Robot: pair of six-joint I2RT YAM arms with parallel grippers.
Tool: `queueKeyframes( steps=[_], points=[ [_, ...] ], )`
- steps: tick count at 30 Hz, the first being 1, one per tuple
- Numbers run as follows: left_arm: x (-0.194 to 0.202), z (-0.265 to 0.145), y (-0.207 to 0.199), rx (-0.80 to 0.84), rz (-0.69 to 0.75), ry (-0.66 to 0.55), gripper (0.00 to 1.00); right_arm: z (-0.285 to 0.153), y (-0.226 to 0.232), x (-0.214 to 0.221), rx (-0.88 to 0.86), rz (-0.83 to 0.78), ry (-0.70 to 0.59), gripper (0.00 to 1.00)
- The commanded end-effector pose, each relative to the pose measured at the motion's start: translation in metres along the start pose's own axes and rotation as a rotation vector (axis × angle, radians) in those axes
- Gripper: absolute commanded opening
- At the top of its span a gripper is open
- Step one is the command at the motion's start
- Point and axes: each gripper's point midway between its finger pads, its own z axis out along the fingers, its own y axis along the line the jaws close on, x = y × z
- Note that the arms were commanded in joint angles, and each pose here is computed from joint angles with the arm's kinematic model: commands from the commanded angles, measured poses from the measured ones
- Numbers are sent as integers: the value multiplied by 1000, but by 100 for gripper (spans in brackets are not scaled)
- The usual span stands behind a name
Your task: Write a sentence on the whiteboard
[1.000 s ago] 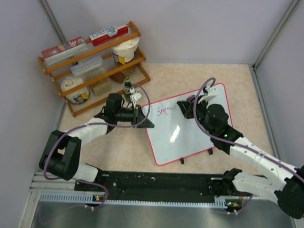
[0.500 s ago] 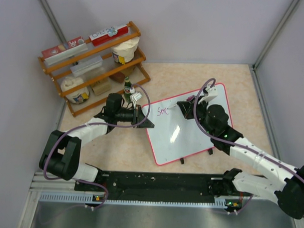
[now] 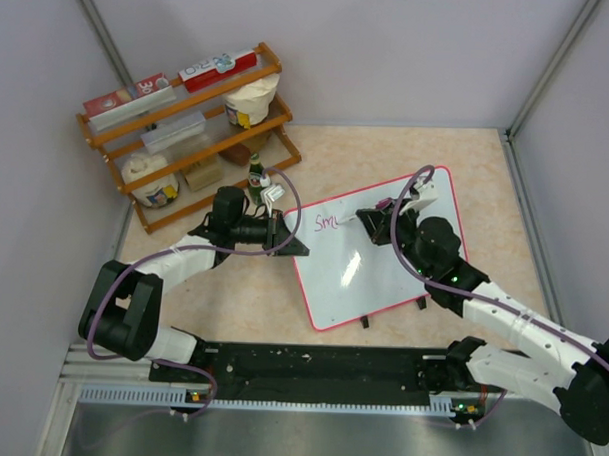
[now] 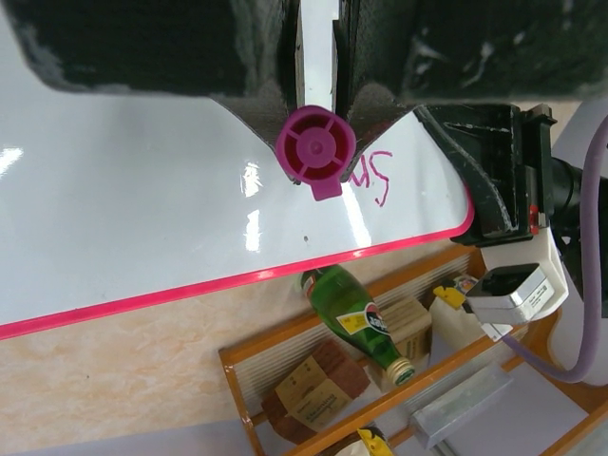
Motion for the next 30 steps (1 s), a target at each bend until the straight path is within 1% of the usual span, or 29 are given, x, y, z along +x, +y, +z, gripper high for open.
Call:
queueKeyframes(
  steps=[1,11,15,20,30],
  points=[
    [48,6,37,-136,72,112,0,-1,-7,1,26,-20,3,0],
    [48,6,36,-133,74,112,0,-4,28,-52,-71,17,-97,0],
    [48,6,36,-134,76,112,0,2,33,-63,-80,16,-115,0],
    [48,6,37,-134,75,113,0,11,31,-64,-60,8,-112,0],
    [48,6,37,-134,76,113,0,18,19,-45,-29,-1,-75,0]
  ],
)
